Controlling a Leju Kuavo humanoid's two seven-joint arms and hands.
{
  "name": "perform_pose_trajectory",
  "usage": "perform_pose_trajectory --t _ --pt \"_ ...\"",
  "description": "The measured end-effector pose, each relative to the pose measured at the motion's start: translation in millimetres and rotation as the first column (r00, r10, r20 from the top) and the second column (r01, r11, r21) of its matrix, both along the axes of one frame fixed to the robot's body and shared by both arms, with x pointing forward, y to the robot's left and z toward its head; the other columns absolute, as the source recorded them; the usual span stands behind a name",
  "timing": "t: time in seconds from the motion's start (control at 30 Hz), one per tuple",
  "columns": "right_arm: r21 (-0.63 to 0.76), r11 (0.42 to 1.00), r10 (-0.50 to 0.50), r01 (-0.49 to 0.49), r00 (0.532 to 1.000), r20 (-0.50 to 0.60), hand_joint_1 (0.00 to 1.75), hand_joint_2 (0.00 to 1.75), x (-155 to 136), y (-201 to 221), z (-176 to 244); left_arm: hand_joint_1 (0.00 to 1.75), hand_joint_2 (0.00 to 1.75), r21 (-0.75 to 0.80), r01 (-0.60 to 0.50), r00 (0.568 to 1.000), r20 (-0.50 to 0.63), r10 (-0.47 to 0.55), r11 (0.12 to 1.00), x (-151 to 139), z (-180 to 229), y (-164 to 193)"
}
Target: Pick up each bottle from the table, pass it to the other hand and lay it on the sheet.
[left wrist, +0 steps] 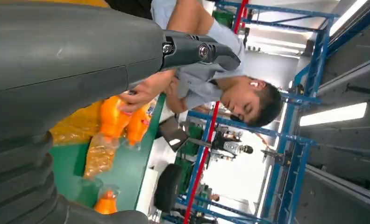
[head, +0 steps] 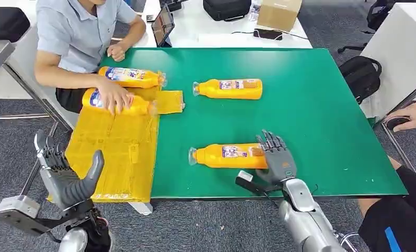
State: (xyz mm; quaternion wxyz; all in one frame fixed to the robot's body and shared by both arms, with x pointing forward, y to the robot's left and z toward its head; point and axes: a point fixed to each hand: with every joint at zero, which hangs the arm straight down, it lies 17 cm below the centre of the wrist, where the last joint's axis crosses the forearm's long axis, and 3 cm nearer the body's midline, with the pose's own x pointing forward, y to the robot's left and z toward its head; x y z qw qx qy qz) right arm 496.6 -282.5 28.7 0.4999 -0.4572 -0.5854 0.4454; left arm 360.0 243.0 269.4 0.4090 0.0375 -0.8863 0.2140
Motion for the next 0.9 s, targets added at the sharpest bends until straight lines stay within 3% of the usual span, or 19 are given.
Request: perform_pose_trajectory --t 0.13,0.3,0.43,0.47,0.5,0.57,0.9 --pt "-0.001 1.0 -0.004 0.004 0.997 -0.071 0.0 1.75 10.2 2.8 -10.9 0.0 1.75 -0.013 0.03 0.999 -0.014 -0.031 0.999 6.4 -3.8 -5.1" --pt "0.009 1.0 -0.013 0.016 0.965 -0.264 0.0 1.75 20.5 4.6 -35.6 0.0 1.75 -0.04 0.073 0.997 -0.022 -0.074 0.997 11.8 -7.4 -9.3" --pt "0.009 1.0 -0.014 0.017 0.959 -0.284 0.0 1.75 24.2 3.7 -36.3 0.0 1.75 -0.044 0.08 0.996 -0.024 -0.081 0.996 12.9 -8.3 -9.9" --pt "0.009 1.0 -0.015 0.018 0.958 -0.286 0.87 1.75 24.6 3.7 -36.5 0.0 1.75 -0.045 0.08 0.996 -0.024 -0.081 0.996 13.0 -8.5 -10.0" --pt "0.008 1.0 -0.015 0.018 0.957 -0.288 1.61 1.75 24.8 3.5 -36.8 0.0 1.75 -0.045 0.081 0.996 -0.025 -0.082 0.996 13.2 -9.0 -10.1" --pt "0.016 1.0 -0.011 0.017 0.951 -0.308 1.73 1.75 22.6 4.0 -41.5 0.0 1.75 -0.048 0.084 0.996 -0.026 -0.086 0.995 13.4 -9.3 -10.4" --pt "0.076 0.997 0.04 -0.014 0.933 -0.358 1.75 1.75 18.1 7.8 -51.7 0.0 1.75 -0.074 0.117 0.992 -0.033 -0.12 0.99 20.6 -13.7 -13.7"
